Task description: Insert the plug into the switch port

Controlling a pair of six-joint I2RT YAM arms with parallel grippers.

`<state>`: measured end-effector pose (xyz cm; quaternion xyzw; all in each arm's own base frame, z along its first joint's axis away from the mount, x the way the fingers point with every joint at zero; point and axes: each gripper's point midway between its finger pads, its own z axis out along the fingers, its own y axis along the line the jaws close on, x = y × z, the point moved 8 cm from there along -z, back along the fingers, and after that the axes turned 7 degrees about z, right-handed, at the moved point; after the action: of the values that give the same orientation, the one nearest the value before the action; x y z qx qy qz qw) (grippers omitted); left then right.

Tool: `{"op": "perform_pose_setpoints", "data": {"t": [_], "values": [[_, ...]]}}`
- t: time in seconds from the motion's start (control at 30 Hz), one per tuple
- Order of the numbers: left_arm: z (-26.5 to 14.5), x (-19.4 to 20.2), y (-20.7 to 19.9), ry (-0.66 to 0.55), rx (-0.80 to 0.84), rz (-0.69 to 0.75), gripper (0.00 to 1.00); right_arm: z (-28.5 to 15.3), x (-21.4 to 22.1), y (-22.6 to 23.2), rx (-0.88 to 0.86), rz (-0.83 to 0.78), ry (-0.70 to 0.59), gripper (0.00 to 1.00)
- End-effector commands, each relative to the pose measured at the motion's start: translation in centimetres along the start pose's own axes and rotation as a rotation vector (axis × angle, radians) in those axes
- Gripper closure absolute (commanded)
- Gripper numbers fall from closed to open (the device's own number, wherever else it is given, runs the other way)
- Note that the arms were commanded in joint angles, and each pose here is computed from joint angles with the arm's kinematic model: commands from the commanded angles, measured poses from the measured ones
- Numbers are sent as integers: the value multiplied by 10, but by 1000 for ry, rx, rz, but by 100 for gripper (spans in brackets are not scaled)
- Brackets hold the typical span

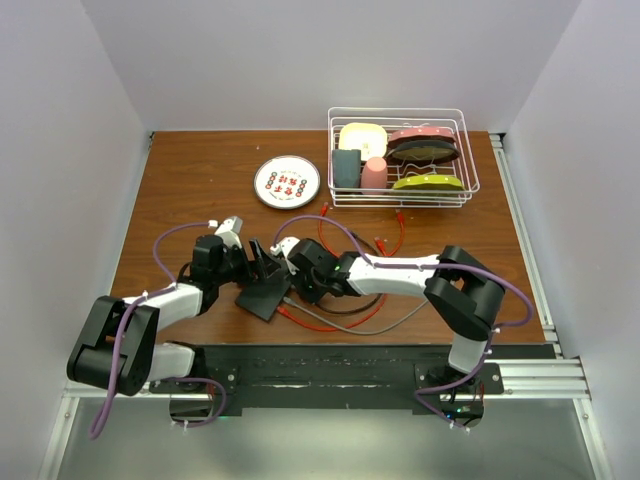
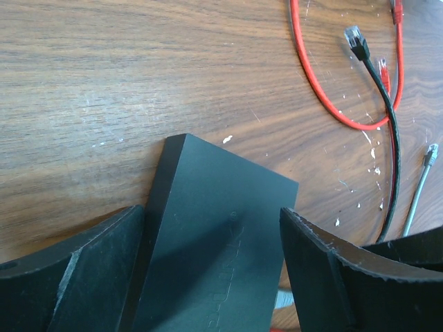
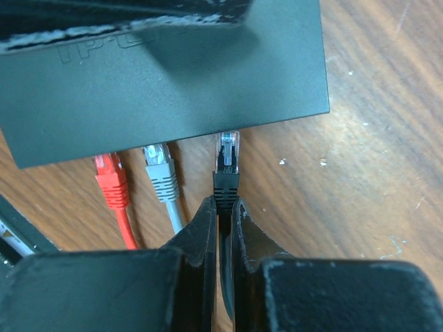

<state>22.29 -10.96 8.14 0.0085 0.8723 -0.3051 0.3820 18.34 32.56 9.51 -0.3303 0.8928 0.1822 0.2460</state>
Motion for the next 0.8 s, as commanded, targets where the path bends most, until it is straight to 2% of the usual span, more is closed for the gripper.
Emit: {"op": "perform_pose_setpoints", "data": {"t": [0.0, 0.43, 0.77], "values": [[0, 4, -6, 21, 51, -21, 17, -6, -27, 25, -115, 5, -120, 100], [0, 7, -3, 30, 10, -38, 19, -16, -15, 14, -10, 18, -111, 100], [-1, 7, 0, 32, -27, -47, 20, -27, -7, 14, -74, 14, -161, 100]]}}
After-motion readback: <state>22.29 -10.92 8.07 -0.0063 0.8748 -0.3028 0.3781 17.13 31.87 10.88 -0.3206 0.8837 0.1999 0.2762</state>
